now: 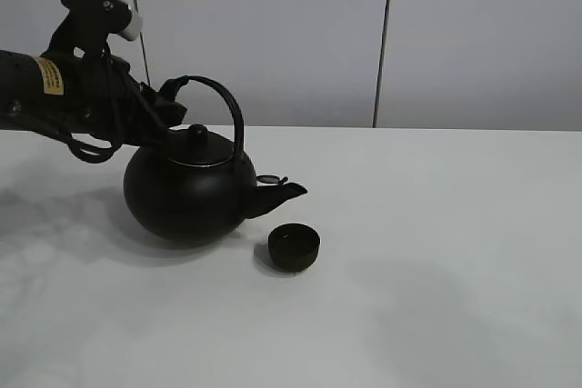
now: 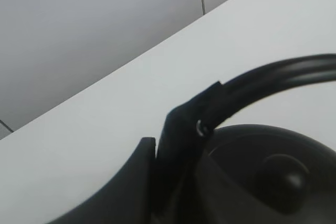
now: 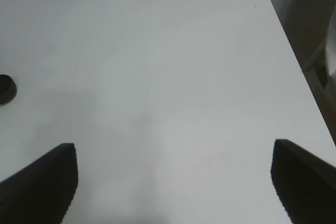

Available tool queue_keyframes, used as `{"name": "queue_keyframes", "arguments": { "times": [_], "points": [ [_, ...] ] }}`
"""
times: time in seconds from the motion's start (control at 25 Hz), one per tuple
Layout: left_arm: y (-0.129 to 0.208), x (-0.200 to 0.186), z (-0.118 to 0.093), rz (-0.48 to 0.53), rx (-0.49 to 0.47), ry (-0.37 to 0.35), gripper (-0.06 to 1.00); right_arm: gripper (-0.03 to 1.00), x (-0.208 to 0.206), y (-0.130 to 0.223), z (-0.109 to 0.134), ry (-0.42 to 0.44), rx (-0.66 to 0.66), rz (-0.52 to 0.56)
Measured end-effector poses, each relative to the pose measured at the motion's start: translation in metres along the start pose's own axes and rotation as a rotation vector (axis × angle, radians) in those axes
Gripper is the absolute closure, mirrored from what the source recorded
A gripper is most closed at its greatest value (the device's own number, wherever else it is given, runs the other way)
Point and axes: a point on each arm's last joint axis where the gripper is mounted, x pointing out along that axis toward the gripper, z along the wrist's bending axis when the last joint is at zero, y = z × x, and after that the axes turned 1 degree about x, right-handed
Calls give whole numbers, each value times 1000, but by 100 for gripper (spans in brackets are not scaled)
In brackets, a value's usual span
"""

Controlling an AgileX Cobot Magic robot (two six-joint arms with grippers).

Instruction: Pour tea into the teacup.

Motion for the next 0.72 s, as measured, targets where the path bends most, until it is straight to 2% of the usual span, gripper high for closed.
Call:
{"name": "queue_keyframes", "arguments": {
  "times": [0.2,0.4,0.72],
  "points": [
    [3,-6,7,-69,-173,-59,83,27,0,0,0,0,0,0],
    [23,-22,4,-113,-260,-112,83,27,0,0,0,0,0,0],
    [43,-37,-5,-80,-220,-140,83,27,0,0,0,0,0,0]
  ]
}}
